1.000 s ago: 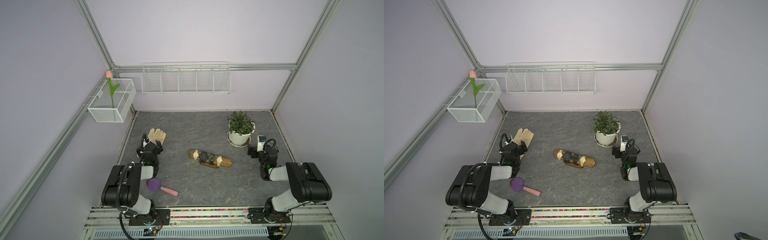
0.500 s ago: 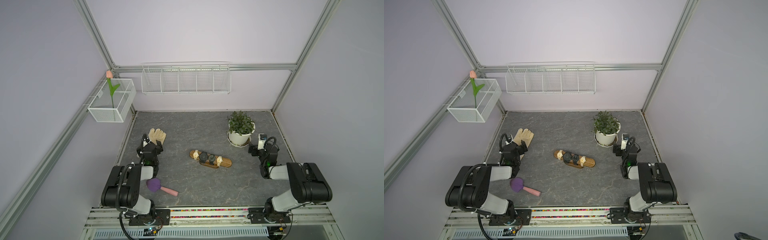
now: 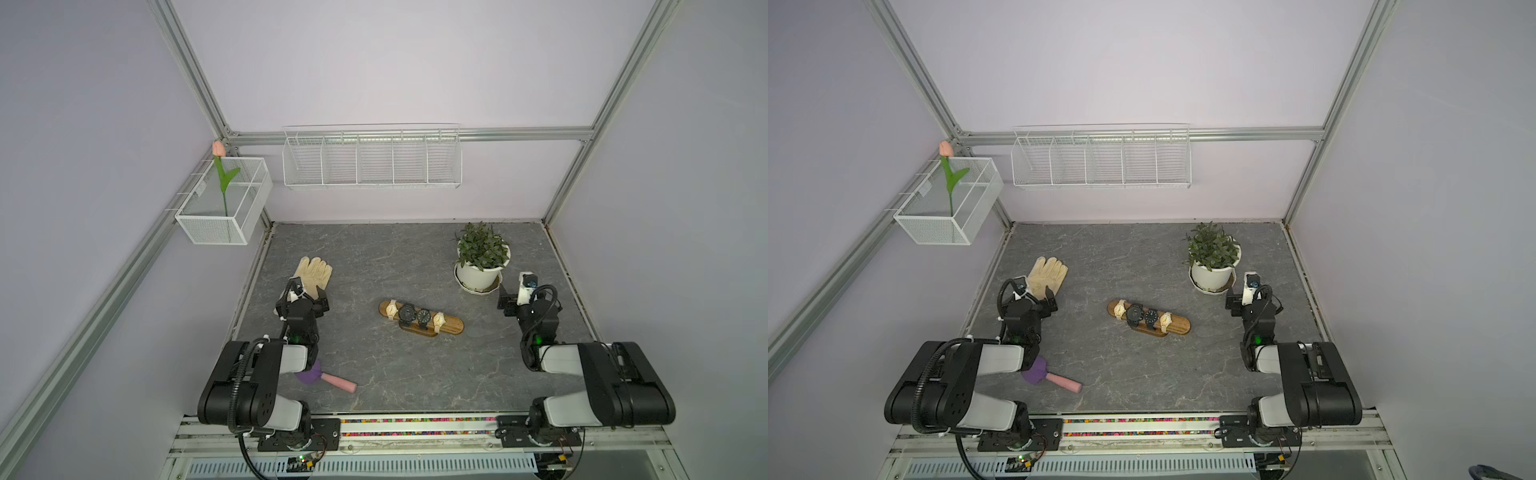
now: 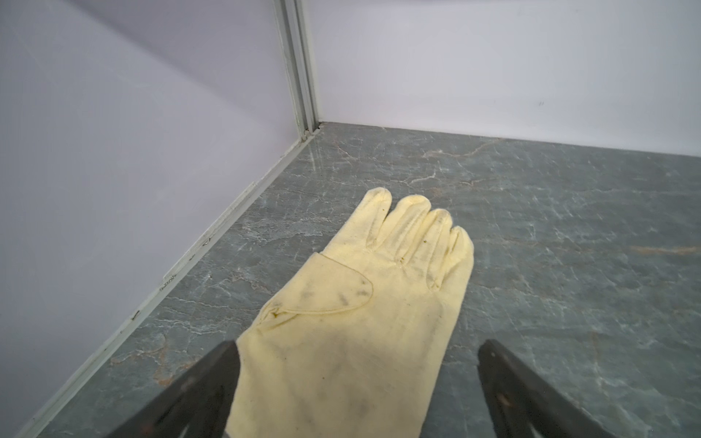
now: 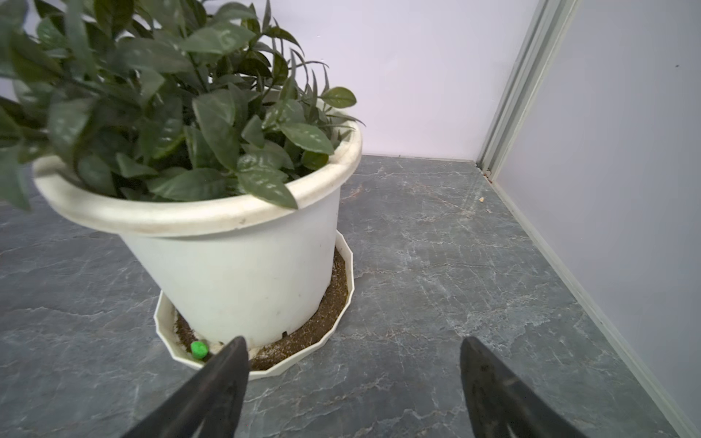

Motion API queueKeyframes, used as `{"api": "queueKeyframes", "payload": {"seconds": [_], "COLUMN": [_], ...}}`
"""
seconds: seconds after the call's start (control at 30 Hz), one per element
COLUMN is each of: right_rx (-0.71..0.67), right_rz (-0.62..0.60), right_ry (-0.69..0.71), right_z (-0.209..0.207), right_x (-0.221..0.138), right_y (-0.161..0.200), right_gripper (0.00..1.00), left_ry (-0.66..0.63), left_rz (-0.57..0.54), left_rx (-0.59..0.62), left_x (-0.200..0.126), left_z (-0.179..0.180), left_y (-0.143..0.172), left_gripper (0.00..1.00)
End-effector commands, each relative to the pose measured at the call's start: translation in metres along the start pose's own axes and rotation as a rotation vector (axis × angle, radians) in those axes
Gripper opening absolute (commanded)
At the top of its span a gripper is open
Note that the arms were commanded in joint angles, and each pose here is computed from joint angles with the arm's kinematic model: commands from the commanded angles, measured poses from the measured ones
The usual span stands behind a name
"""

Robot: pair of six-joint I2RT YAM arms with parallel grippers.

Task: Place watch on stand
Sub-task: Reset both arms

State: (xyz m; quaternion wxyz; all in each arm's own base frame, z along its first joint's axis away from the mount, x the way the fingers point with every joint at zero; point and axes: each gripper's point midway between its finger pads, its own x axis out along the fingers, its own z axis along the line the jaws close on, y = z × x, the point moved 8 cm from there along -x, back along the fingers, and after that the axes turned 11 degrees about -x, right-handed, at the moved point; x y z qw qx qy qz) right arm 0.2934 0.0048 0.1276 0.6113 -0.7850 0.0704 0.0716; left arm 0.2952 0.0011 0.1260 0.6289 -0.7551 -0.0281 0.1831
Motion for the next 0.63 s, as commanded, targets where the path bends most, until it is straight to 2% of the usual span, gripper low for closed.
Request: {"api": "queueKeyframes", "payload": {"seconds": [0.0, 0.03, 0.1, 0.13, 0.17, 0.27, 0.4, 0.47, 0.6], "right_rx": [-0.026, -0.017, -0.033, -0.027, -0.018, -0.025, -0.029, 0.036, 0.031], "right_rz": [0.039, 0.102, 0.042, 0.052, 0.079, 0.034, 0.072, 0.135, 0.102], "right_ry": [-0.005, -0.025, -0.073, -0.056, -0.042, -0.036, -0.049, -0.086, -0.097], "right_z": [0.003, 0.001, 0.006, 0.004, 0.002, 0.003, 0.004, -0.006, -0.005], "right_x": [0.009, 0.012, 0.020, 0.017, 0.015, 0.013, 0.020, 0.029, 0.024], "right_y": [0.006, 0.005, 0.002, 0.003, 0.004, 0.004, 0.004, 0.004, 0.004], "right_gripper": [0.88, 0.89, 0.88, 0.88, 0.89, 0.89, 0.89, 0.89, 0.89], "left_ry": [-0.030, -0.032, -0.040, -0.047, -0.048, -0.062, -0.060, -0.060, -0.061], "left_rz": [-0.023, 0.034, -0.003, -0.027, -0.021, 0.031, 0.020, 0.022, 0.023], "left_rx": [-0.023, -0.021, -0.039, -0.047, -0.044, -0.044, -0.041, -0.044, -0.044], "left_x": [0.023, 0.026, 0.024, 0.023, 0.024, 0.025, 0.025, 0.025, 0.025], "left_z": [-0.007, -0.010, -0.004, -0.003, -0.003, -0.004, -0.004, -0.004, -0.004], "left_y": [-0.016, -0.020, -0.019, -0.018, -0.017, -0.020, -0.019, -0.020, -0.020], "left_gripper": [0.99, 0.99, 0.99, 0.99, 0.99, 0.99, 0.99, 0.99, 0.99]}}
